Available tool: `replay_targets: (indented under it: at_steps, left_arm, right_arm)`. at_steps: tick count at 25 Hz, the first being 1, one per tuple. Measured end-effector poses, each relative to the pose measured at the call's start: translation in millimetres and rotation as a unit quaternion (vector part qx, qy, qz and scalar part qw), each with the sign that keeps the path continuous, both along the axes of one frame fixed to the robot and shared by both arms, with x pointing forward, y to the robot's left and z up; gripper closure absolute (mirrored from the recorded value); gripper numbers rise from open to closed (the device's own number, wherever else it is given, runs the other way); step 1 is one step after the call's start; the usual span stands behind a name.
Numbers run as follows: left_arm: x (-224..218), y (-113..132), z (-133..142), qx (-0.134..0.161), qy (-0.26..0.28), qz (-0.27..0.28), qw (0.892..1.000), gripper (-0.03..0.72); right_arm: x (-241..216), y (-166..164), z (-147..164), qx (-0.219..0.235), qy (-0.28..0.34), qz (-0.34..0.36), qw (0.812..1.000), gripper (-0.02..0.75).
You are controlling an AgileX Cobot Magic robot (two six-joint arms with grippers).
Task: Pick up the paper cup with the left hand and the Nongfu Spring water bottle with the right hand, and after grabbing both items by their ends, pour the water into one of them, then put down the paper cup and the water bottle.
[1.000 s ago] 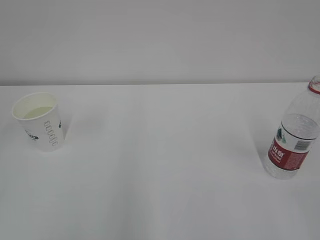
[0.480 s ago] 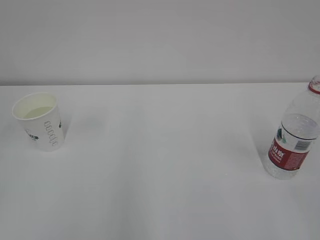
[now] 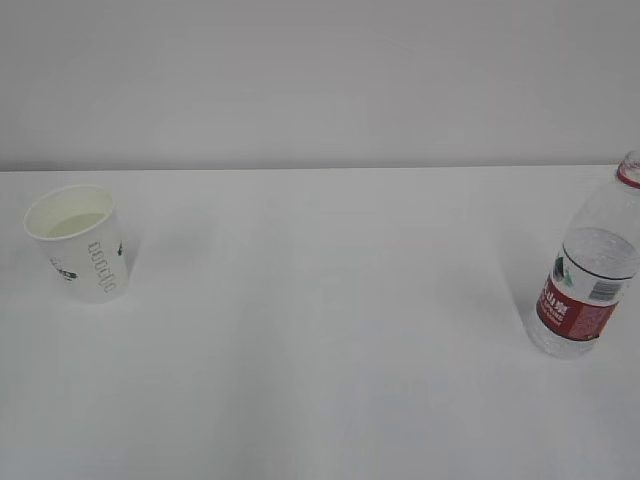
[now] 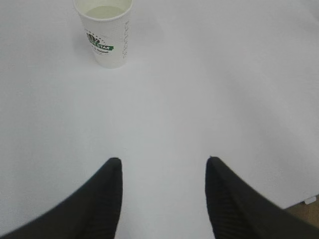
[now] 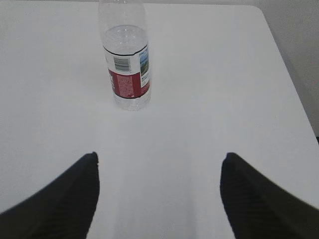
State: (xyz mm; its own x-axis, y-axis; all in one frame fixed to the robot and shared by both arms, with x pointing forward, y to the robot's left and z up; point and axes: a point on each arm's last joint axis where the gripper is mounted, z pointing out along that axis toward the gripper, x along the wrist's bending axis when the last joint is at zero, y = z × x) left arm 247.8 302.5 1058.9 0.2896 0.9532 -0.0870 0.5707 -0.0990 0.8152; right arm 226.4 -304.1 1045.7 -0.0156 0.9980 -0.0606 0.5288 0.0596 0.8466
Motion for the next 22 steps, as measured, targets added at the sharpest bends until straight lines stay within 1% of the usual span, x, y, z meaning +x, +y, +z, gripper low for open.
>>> replay_targets:
  at_steps: [5,13,22]
  left_arm:
    - [1.2,0.4,-3.2,0.007,0.003,0.003,1.000,0.298]
    - [1.3,0.6,-3.2,0.008,0.003,0.003,1.000,0.316]
    - [1.3,0.6,-3.2,0.008,0.003,0.003,1.000,0.318]
  right_arm:
    - [0.0,0.0,0.0,0.000,0.000,0.000,1.000,0.168]
    - [0.0,0.0,0.0,0.000,0.000,0.000,1.000,0.168]
    - [0.1,0.0,0.1,0.000,-0.001,0.000,1.000,0.169]
